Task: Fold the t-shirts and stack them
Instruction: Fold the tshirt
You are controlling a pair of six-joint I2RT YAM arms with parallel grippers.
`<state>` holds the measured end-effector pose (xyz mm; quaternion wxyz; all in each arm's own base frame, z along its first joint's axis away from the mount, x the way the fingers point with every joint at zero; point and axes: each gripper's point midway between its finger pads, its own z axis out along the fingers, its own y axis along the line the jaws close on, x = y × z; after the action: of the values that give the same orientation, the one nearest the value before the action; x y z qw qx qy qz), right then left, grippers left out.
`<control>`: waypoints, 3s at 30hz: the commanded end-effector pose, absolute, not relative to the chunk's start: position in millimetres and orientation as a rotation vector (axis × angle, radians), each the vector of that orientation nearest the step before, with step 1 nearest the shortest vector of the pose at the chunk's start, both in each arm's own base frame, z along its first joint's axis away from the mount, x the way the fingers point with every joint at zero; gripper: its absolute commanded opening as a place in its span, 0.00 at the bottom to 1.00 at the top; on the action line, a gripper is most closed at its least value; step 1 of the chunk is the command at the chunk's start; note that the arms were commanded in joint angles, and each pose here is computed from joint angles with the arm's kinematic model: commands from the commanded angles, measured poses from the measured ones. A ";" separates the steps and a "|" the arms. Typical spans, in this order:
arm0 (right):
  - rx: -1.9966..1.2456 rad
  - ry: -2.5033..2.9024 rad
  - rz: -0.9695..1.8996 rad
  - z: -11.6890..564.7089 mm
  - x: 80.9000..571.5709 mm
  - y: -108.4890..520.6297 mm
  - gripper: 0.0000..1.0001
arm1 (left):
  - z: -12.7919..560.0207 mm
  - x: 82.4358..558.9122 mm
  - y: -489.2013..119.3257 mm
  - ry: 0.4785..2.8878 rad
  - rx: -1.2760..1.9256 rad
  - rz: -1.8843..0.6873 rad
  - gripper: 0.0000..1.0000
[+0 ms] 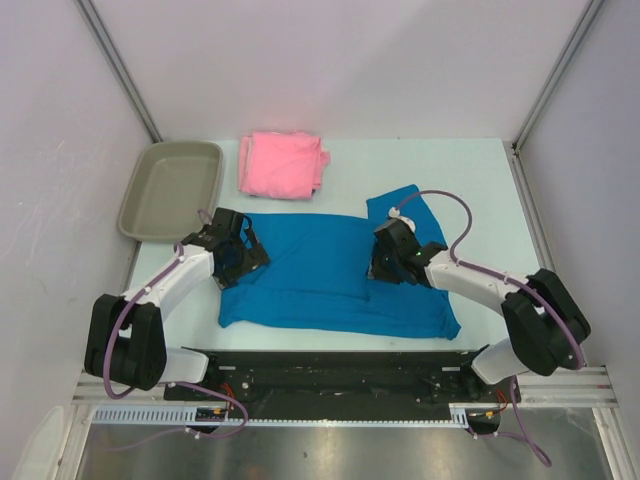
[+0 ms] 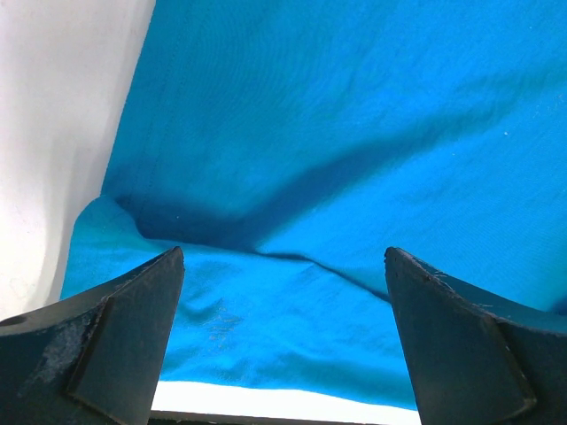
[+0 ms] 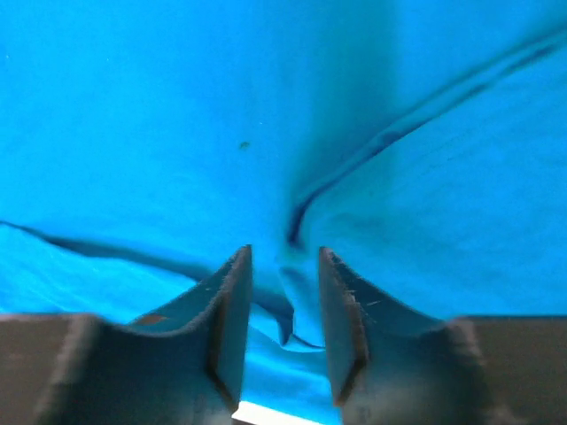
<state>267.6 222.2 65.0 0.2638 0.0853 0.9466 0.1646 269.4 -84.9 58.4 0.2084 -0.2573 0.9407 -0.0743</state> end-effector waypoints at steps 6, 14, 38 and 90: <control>0.202 2.328 0.314 119.8 293.2 194.9 1.00 | 69.8 267.8 -86.2 2.580 -0.651 -0.242 1.00; 0.412 2.424 0.037 103.0 288.1 97.0 1.00 | 91.8 269.9 -118.0 2.537 -0.458 -0.462 1.00; 0.357 2.372 0.444 118.4 423.3 132.6 0.99 | 73.0 353.1 -45.2 2.640 -0.709 -0.024 0.99; 0.346 2.324 0.494 131.3 433.7 128.1 0.98 | 0.0 471.1 -6.8 2.706 -0.611 0.123 0.23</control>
<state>416.7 123.7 111.6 0.3303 0.1430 0.9153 0.1806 481.1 -21.7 17.6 0.2009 -0.2037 0.9578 0.0280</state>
